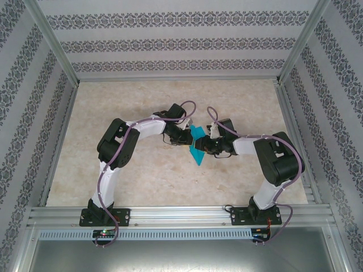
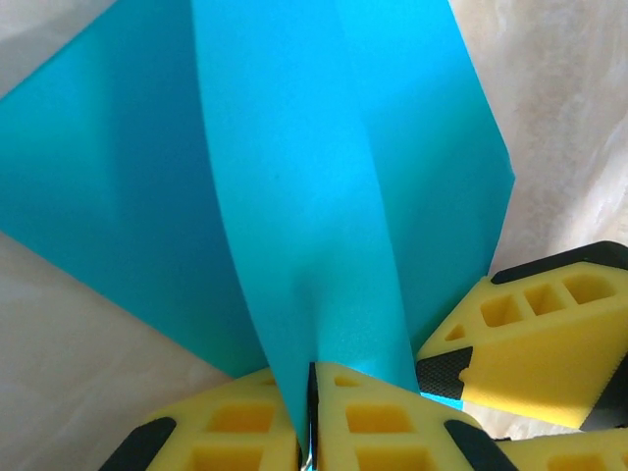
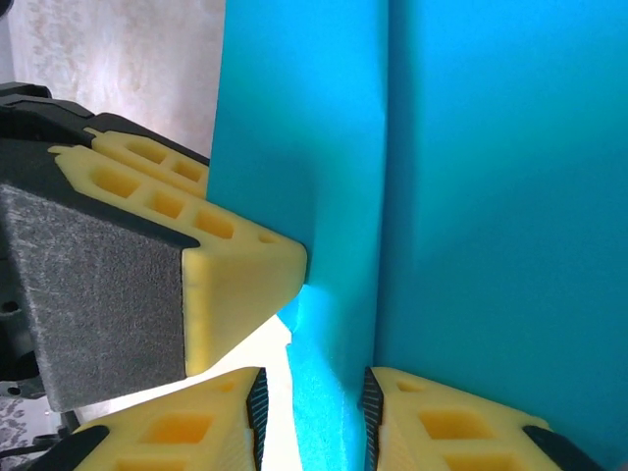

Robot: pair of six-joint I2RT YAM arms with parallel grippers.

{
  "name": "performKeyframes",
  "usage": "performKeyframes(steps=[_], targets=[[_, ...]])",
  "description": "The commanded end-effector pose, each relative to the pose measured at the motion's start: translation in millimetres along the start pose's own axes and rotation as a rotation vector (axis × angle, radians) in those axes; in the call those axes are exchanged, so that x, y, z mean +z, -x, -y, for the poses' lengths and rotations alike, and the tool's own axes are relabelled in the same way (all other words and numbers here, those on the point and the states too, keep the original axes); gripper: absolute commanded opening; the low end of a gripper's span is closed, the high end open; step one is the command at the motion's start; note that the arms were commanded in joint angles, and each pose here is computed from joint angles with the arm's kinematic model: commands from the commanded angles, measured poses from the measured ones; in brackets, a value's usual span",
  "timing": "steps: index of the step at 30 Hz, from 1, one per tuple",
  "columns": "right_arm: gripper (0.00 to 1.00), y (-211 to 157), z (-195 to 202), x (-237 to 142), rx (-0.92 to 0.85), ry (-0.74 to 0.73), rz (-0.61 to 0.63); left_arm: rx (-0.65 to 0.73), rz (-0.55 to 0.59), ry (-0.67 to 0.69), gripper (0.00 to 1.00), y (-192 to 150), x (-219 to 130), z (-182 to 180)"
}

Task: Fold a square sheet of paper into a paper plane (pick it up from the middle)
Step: Fourth fold the wing at the center of the table.

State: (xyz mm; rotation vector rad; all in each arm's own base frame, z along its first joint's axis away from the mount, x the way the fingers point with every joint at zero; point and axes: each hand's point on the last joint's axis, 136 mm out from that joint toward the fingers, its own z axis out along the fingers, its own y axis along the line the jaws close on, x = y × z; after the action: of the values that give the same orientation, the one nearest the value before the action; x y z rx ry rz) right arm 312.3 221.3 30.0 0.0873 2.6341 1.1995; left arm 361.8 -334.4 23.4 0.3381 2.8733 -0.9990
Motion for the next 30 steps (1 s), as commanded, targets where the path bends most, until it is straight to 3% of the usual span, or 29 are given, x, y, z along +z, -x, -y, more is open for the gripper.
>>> performKeyframes(steps=[1,14,30], targets=[[0.34,-0.6,5.9,-2.2,-0.019,-0.058,-0.004,-0.005,-0.027,0.016,0.13,-7.8,6.1,-16.5],[0.34,7.1,7.3,4.8,-0.024,-0.101,-0.023,-0.013,-0.024,0.005,0.13,-8.7,5.3,-20.6],[0.33,0.2,-17.5,6.3,0.015,-0.011,-0.046,-0.039,-0.003,-0.037,0.15,-5.6,0.4,-21.9]])
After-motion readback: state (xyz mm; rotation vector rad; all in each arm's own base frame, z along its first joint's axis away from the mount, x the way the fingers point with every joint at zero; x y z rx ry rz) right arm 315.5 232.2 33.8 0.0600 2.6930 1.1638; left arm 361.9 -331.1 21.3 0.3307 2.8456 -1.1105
